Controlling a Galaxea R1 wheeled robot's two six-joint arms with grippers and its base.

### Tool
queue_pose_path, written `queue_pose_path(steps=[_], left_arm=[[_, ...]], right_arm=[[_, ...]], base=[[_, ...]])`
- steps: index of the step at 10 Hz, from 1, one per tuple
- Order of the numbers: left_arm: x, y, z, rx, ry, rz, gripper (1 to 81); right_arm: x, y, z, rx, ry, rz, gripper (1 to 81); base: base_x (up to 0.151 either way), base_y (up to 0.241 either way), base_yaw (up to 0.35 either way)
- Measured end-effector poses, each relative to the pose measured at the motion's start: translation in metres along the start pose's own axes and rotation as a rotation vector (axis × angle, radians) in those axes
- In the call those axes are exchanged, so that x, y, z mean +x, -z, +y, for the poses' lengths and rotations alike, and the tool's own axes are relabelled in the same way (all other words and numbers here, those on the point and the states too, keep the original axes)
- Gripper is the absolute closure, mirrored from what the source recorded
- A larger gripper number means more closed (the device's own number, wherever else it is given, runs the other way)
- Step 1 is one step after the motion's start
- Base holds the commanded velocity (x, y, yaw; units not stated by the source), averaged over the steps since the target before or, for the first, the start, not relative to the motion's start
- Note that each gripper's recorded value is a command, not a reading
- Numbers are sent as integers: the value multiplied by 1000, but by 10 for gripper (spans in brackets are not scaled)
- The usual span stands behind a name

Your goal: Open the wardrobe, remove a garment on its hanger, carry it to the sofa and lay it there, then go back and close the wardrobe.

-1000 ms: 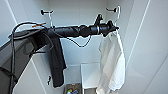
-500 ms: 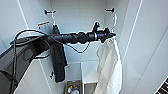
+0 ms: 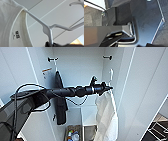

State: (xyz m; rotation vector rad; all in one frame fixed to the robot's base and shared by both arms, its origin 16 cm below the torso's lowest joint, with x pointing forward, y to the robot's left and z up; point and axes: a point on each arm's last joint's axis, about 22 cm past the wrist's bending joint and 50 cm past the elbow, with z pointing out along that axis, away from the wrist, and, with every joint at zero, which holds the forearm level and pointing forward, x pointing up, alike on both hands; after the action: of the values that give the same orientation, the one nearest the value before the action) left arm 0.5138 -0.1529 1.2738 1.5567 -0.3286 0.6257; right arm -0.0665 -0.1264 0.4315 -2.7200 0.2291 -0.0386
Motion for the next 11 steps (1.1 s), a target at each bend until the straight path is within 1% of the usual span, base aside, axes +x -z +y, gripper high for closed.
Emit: queue_pose_path(steps=[2, 3, 4, 5, 7, 9, 11], left_arm=[[-15, 4, -5, -5, 8, -14, 811], [-15, 5, -6, -22, 13, -5, 811], [-16, 9, -21, -8, 37, 2, 811], [-22, 15, -27, -1, 48, -1, 811], [-23, 16, -16, -16, 38, -2, 811], [-23, 20, -19, -14, 41, -2, 811], [-22, 26, -21, -9, 43, 3, 811]], right_arm=[[-3, 0, 0, 0, 0, -1, 10], [2, 0, 0, 1, 2, 3, 10], [9, -1, -1, 2, 6, 10, 10], [6, 0, 0, 1, 6, 9, 10], [-9, 1, 1, -1, 1, -11, 10], [4, -1, -2, 4, 6, 7, 10], [-1, -1, -2, 2, 4, 2, 10]], base=[[-142, 0, 0], [-142, 0, 0], [-142, 0, 0], [-142, 0, 0], [-142, 0, 0], [-142, 0, 0], [-137, 0, 0]])
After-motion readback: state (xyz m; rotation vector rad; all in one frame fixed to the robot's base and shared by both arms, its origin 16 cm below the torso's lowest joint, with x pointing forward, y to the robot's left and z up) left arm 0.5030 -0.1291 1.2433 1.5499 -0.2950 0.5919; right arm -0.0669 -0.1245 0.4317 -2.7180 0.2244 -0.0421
